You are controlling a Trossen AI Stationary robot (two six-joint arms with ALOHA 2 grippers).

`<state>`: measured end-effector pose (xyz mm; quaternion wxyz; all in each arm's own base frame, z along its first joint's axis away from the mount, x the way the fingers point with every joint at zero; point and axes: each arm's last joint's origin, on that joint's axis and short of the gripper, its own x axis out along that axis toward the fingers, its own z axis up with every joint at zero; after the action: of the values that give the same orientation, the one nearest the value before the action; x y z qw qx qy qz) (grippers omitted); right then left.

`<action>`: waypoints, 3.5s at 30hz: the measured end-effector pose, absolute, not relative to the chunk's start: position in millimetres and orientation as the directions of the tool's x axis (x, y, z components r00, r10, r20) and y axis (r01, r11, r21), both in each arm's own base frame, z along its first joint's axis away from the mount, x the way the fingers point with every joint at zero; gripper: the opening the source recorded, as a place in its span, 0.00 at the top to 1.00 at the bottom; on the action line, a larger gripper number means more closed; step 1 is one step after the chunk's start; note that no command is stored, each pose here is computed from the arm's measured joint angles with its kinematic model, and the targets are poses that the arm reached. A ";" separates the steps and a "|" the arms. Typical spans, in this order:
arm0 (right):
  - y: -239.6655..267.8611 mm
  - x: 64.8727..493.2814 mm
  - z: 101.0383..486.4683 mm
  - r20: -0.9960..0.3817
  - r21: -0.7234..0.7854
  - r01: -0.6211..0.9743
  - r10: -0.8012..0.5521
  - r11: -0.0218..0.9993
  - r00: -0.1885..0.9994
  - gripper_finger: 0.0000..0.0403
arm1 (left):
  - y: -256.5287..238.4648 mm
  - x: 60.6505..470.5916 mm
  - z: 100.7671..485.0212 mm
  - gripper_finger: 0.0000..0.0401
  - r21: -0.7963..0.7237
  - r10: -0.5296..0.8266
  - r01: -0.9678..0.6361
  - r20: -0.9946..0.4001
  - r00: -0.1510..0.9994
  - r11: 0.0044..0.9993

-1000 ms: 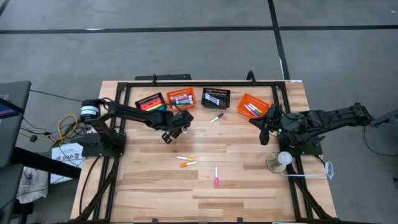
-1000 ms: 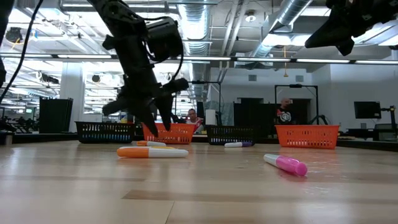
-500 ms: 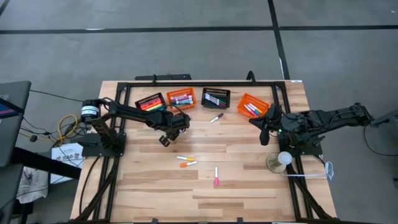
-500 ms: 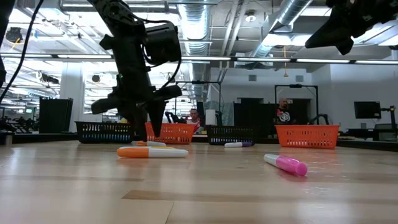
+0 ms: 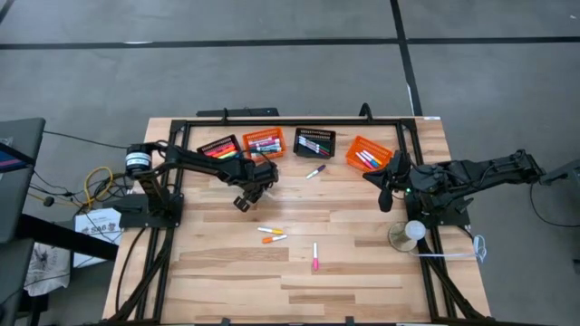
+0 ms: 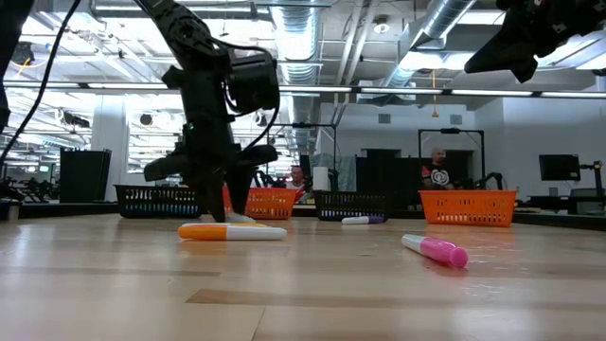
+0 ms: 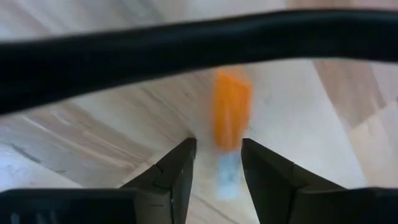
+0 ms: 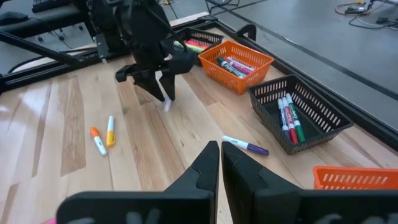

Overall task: Pick & Place Markers
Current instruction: Put the top orange small highlighter pen into the left orange bin

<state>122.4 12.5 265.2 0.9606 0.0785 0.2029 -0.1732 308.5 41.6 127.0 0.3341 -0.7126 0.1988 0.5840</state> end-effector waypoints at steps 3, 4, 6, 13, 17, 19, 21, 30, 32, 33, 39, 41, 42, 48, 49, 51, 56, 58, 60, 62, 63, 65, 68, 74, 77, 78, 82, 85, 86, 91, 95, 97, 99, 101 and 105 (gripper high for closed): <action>12.5 122.4 265.3 -0.417 0.081 0.365 -0.301 0.928 0.858 0.98 | 40.3 308.7 123.5 0.66 -0.224 0.090 -0.679 -0.970 0.227 -0.699; 12.5 122.4 265.2 -0.417 0.081 0.365 -0.301 0.928 0.858 0.98 | 39.9 308.8 123.4 0.66 -0.223 0.090 -0.678 -0.970 0.227 -0.700; 12.5 122.4 265.2 -0.417 0.080 0.365 -0.301 0.928 0.858 0.98 | 39.6 307.9 125.1 0.66 -0.226 0.090 -0.678 -0.969 0.230 -0.700; 12.5 122.4 265.2 -0.417 0.080 0.365 -0.301 0.928 0.858 0.98 | 38.2 300.4 130.2 0.66 -0.171 0.058 -0.692 -0.981 0.185 -0.701; 12.5 122.4 265.2 -0.417 0.080 0.365 -0.301 0.928 0.858 0.98 | 37.0 297.2 129.4 0.66 -0.127 0.024 -0.715 -0.988 0.153 -0.688; 12.5 122.4 265.2 -0.417 0.080 0.365 -0.301 0.928 0.858 0.98 | 36.3 295.4 129.1 0.66 -0.104 0.008 -0.724 -0.991 0.135 -0.682; 12.5 122.4 265.2 -0.417 0.081 0.365 -0.301 0.928 0.858 0.98 | 34.8 293.9 128.8 0.66 -0.084 -0.008 -0.740 -0.993 0.120 -0.667; 12.7 122.4 265.2 -0.418 0.082 0.361 -0.297 0.929 0.859 0.98 | 18.6 286.6 128.0 0.65 -0.002 -0.044 -0.812 -0.998 0.033 -0.583; 12.7 122.4 265.2 -0.418 0.082 0.361 -0.297 0.929 0.859 0.98 | 17.8 285.4 128.0 0.65 0.012 -0.052 -0.831 -0.998 0.021 -0.556; 12.7 122.4 265.2 -0.417 0.082 0.361 -0.297 0.929 0.859 0.98 | 17.5 284.5 127.9 0.65 0.021 -0.057 -0.838 -0.998 0.012 -0.546; 12.7 122.4 265.2 -0.418 0.082 0.361 -0.297 0.929 0.859 0.98 | 18.8 281.0 128.0 0.65 0.041 -0.041 -0.878 -0.999 -0.024 -0.477; 12.7 122.4 265.3 -0.417 0.082 0.362 -0.297 0.929 0.859 0.98 | 19.7 281.0 128.0 0.65 0.030 -0.015 -0.884 -1.000 -0.026 -0.467; 12.7 122.4 265.2 -0.418 0.082 0.362 -0.297 0.929 0.859 0.98 | 20.3 280.9 128.0 0.65 0.028 -0.011 -0.884 -1.000 -0.026 -0.467; 12.7 122.4 265.2 -0.417 0.082 0.362 -0.298 0.929 0.859 0.98 | 21.6 280.3 127.8 0.66 0.022 0.020 -0.911 -0.999 -0.033 -0.412; 12.7 122.4 265.2 -0.417 0.083 0.362 -0.298 0.929 0.859 0.98 | 21.8 280.3 127.8 0.66 0.021 0.024 -0.914 -0.999 -0.033 -0.406; 12.7 122.4 265.2 -0.417 0.082 0.362 -0.298 0.929 0.859 0.98 | 22.1 280.3 127.7 0.66 0.017 0.035 -0.920 -0.999 -0.034 -0.393; 12.6 122.4 265.3 -0.417 0.083 0.363 -0.299 0.928 0.858 0.98 | 23.5 280.5 127.3 0.66 0.005 0.082 -0.950 -0.996 -0.033 -0.313; 12.6 122.4 265.3 -0.417 0.083 0.363 -0.299 0.928 0.858 0.98 | 23.4 280.7 127.3 0.66 0.002 0.098 -0.961 -0.995 -0.031 -0.278; 12.6 122.4 265.3 -0.417 0.084 0.363 -0.298 0.928 0.859 0.98 | 23.7 281.1 127.3 0.66 -0.002 0.117 -0.969 -0.993 -0.027 -0.246; 12.6 122.4 265.3 -0.417 0.092 0.367 -0.299 0.926 0.859 0.98 | 23.8 281.5 127.2 0.66 -0.004 0.133 -0.980 -0.991 -0.023 -0.200; 12.6 122.4 265.3 -0.417 0.098 0.369 -0.299 0.924 0.858 0.98 | 24.0 281.8 127.3 0.66 -0.005 0.146 -0.985 -0.989 -0.020 -0.175; 12.6 122.4 265.3 -0.417 0.106 0.372 -0.299 0.922 0.859 0.98 | 23.6 282.6 127.1 0.66 -0.008 0.168 -0.992 -0.986 -0.013 -0.125; 12.6 122.4 265.3 -0.417 0.106 0.372 -0.299 0.922 0.859 0.98 | 23.3 283.5 127.2 0.66 -0.010 0.188 -0.997 -0.982 -0.005 -0.081; 12.6 122.4 265.3 -0.417 0.105 0.373 -0.299 0.922 0.858 0.98 | 18.9 284.8 127.5 0.66 -0.010 0.214 -1.000 -0.977 0.006 -0.018; 12.6 122.4 265.3 -0.417 0.106 0.372 -0.299 0.922 0.858 0.98 | 16.0 285.2 127.6 0.66 -0.011 0.231 -1.000 -0.973 0.009 -0.006; 12.6 122.4 265.3 -0.417 0.105 0.373 -0.299 0.922 0.858 0.98 | 15.5 285.3 127.6 0.66 -0.011 0.233 -1.000 -0.972 0.010 -0.005; 12.6 122.4 265.3 -0.417 0.105 0.373 -0.299 0.922 0.858 0.98 | 13.5 285.5 127.6 0.66 -0.012 0.234 -1.000 -0.972 0.012 0.002; 12.6 122.4 265.4 -0.417 0.106 0.373 -0.299 0.922 0.858 0.98 | 12.1 285.5 127.6 0.66 -0.012 0.234 -1.000 -0.972 0.013 0.006; 12.6 122.4 265.3 -0.417 0.106 0.373 -0.299 0.922 0.858 0.98 | 11.7 285.5 127.6 0.66 -0.012 0.234 -1.000 -0.972 0.013 0.008; 12.6 122.4 265.4 -0.417 0.106 0.373 -0.299 0.922 0.858 0.98 | 11.2 285.4 129.3 0.66 -0.019 0.230 -1.000 -0.973 0.021 0.009; 12.6 122.4 265.4 -0.417 0.106 0.373 -0.299 0.922 0.858 0.98 | 11.4 285.0 133.0 0.66 -0.035 0.248 -0.999 -0.968 0.036 0.007; 12.5 122.4 265.4 -0.417 0.106 0.373 -0.299 0.922 0.858 0.98 | 11.9 284.9 135.5 0.66 -0.052 0.275 -0.999 -0.960 0.051 0.006; 12.6 122.4 265.4 -0.417 0.106 0.373 -0.299 0.922 0.858 0.98 | 13.7 285.4 139.2 0.66 -0.073 0.303 -0.997 -0.950 0.070 0.004; 12.5 122.4 265.4 -0.417 0.106 0.373 -0.299 0.922 0.858 0.98 | 14.2 285.2 140.9 0.66 -0.077 0.321 -0.997 -0.944 0.074 0.005; 12.6 122.4 265.4 -0.417 0.106 0.373 -0.299 0.922 0.858 0.98 | 13.0 285.5 140.4 0.66 -0.077 0.306 -0.997 -0.949 0.076 0.009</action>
<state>122.4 12.6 265.4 0.9596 0.0917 0.2003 -0.1751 285.5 13.0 140.4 0.5896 -0.4363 0.3960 0.5525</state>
